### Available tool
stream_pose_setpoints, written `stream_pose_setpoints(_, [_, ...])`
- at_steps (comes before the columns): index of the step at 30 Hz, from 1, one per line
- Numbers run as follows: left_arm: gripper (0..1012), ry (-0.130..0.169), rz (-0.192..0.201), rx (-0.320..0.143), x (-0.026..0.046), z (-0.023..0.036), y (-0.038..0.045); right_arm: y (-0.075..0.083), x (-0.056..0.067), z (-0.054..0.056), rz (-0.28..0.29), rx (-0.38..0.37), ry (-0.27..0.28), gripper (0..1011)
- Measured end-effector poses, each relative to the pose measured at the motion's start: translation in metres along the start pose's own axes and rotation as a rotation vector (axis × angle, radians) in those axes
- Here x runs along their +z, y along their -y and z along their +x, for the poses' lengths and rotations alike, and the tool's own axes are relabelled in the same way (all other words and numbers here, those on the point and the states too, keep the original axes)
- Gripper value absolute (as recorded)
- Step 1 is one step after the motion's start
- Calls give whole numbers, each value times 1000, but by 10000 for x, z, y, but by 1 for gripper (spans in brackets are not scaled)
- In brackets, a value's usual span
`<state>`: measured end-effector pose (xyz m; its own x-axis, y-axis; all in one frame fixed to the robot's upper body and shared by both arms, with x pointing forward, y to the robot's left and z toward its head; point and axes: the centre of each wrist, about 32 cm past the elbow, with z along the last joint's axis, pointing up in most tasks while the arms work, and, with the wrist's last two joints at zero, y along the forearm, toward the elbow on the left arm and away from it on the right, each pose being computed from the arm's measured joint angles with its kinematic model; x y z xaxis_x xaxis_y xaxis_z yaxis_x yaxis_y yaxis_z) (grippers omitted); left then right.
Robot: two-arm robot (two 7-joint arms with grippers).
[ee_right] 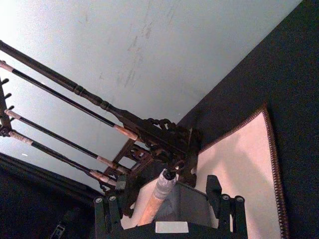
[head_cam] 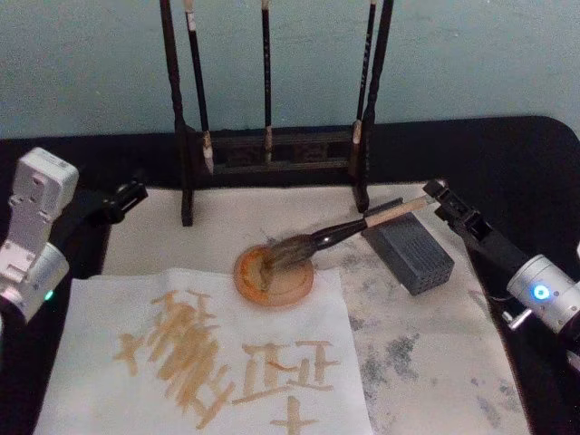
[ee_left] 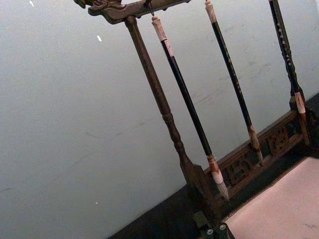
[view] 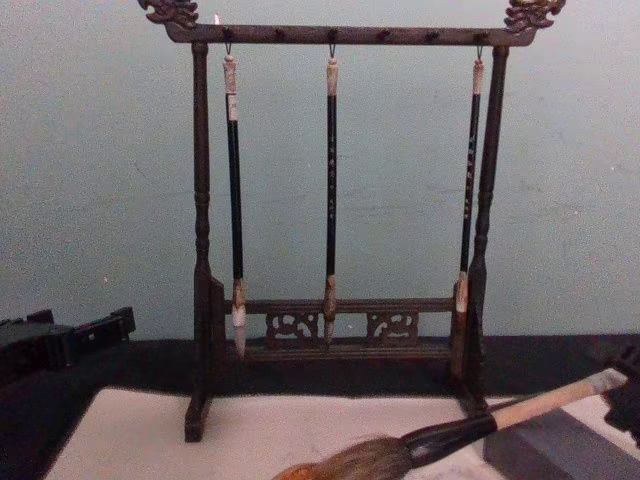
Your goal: Pick up the brush from the inkstone, write on the paper, then place the brush back to its original position.
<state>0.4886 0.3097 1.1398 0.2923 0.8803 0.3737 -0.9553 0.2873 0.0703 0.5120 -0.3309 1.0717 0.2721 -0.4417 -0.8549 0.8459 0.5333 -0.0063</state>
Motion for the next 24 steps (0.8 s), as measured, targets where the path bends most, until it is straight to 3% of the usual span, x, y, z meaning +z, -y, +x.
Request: stream_pose_setpoints(24, [1002, 0, 0, 0, 0, 0, 0, -46, -63, 14, -7, 24, -17, 1006])
